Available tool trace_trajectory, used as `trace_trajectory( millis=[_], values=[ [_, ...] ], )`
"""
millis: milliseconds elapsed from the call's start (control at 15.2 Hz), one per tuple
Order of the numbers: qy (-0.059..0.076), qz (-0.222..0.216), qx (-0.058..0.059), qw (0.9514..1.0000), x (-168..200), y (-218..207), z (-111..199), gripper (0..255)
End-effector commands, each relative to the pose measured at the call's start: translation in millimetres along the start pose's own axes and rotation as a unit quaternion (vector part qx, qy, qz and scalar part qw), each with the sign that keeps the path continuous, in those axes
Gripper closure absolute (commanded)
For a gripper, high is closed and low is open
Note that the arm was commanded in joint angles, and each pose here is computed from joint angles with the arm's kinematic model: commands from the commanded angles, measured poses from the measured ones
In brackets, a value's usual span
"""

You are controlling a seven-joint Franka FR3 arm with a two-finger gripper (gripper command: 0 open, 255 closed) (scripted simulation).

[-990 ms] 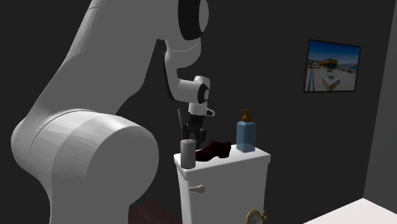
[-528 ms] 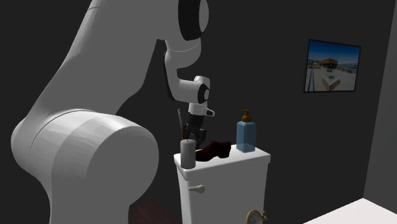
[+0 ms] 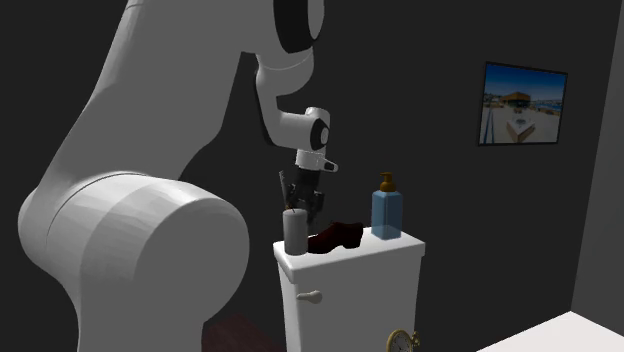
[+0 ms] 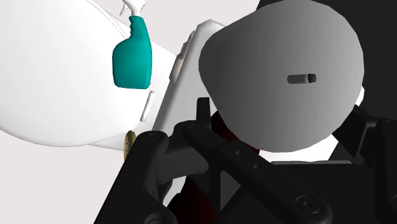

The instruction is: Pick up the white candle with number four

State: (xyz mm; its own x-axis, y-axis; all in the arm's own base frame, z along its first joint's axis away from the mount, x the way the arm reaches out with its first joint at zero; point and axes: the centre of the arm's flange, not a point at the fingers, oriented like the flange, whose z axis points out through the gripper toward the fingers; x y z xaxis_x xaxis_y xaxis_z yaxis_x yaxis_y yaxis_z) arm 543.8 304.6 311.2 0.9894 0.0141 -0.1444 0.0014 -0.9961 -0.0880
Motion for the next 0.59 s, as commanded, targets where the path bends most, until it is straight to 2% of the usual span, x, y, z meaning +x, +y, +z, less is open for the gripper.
trace_trajectory(
  millis=[0, 396, 528],
  values=[
    [0.000, 0.000, 0.000, 1.0000, -1, -1, -12, 255],
    [0.000, 0.000, 0.000, 1.0000, -6, -4, -43, 255],
    [0.000, 0.000, 0.000, 1.0000, -6, -4, -44, 255]
  ],
)
